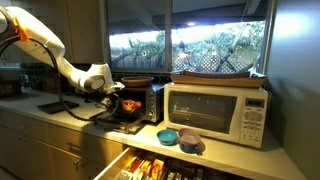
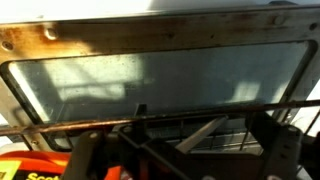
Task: Pull out the oven tray fully
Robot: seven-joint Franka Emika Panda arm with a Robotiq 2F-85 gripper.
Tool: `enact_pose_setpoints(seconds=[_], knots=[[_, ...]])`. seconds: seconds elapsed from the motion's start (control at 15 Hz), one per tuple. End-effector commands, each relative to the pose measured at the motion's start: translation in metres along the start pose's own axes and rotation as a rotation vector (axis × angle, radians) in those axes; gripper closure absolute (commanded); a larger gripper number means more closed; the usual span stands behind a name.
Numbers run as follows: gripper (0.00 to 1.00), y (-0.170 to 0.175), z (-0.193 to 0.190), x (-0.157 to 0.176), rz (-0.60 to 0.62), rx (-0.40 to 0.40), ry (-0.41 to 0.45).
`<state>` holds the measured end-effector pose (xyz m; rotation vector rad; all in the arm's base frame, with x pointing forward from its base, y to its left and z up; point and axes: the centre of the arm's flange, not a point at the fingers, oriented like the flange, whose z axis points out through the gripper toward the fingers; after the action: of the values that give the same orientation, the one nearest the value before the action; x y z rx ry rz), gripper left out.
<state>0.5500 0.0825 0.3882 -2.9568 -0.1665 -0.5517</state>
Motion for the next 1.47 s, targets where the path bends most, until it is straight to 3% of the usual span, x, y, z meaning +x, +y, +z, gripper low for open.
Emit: enact_pose_setpoints(seconds=[0.0,0.6,0.87,1.13,1.4], knots=[[0.00,0.000,0.000,0.000,-0.012,-0.001,-0.003],[0.00,-0.016,-0.011,0.015,-0.180,-0.097,0.035],[0.00,-0.020,-0.031,0.013,-0.116,-0.091,0.026],[0.00,-0.026,-0.061,0.010,-0.066,-0.037,0.003],[0.00,-0.023,-0.106,0.000,-0.025,-0.052,-0.009]])
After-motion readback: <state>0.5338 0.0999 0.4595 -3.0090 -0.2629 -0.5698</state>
